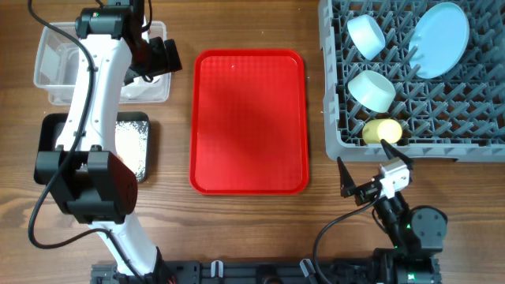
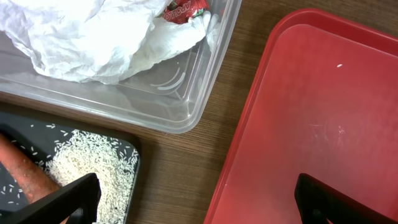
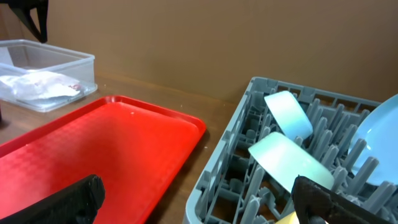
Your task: Sort waste into correct bins and load items into the dishwasher rack
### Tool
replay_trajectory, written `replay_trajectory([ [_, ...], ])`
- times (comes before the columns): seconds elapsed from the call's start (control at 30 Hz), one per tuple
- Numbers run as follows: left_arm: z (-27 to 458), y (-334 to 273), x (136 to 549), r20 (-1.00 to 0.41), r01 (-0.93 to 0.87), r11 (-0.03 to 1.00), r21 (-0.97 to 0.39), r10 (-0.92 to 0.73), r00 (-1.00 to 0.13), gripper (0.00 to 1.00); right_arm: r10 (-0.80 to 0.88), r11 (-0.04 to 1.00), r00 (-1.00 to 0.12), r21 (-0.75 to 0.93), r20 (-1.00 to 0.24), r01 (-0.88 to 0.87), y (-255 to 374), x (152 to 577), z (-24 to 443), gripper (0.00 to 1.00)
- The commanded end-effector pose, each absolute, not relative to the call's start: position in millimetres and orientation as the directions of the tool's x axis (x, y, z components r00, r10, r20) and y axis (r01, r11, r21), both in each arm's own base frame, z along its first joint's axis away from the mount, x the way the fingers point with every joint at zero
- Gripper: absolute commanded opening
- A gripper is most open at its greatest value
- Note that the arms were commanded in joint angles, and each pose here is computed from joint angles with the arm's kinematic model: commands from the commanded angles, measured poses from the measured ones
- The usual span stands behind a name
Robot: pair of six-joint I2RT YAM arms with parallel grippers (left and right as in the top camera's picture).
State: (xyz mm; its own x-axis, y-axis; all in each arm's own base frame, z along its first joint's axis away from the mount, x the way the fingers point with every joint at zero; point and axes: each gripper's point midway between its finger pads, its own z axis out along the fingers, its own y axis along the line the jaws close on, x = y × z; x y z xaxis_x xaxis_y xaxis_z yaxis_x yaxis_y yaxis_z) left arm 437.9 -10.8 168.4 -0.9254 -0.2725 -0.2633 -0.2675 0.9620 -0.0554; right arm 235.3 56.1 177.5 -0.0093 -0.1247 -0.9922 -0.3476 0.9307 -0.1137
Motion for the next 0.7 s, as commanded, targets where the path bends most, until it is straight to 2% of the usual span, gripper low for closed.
replay_trajectory([
  [0.0,181.5,-6.4,437.5,-0.295,-0.282,0.957,-0.062,-0.288,-0.911,1.0,-0.121,0.934,0.02,-0.121,-0.992,-0.337,55.2,234.5,178.3,1.0],
  [0.33,181.5,-6.4,437.5,-0.295,-0.282,0.957,-0.062,-0.288,-0.911,1.0,-0.124,0.933,0.078,-0.143,-0.989,-0.33,55.3,236.3,183.5,1.0],
  [0.67,181.5,-6.4,437.5,-0.295,-0.282,0.957,-0.062,-0.288,-0.911,1.0,-0.124,0.933,0.077,-0.143,-0.989,-0.33,55.2,236.6,182.6,1.0],
])
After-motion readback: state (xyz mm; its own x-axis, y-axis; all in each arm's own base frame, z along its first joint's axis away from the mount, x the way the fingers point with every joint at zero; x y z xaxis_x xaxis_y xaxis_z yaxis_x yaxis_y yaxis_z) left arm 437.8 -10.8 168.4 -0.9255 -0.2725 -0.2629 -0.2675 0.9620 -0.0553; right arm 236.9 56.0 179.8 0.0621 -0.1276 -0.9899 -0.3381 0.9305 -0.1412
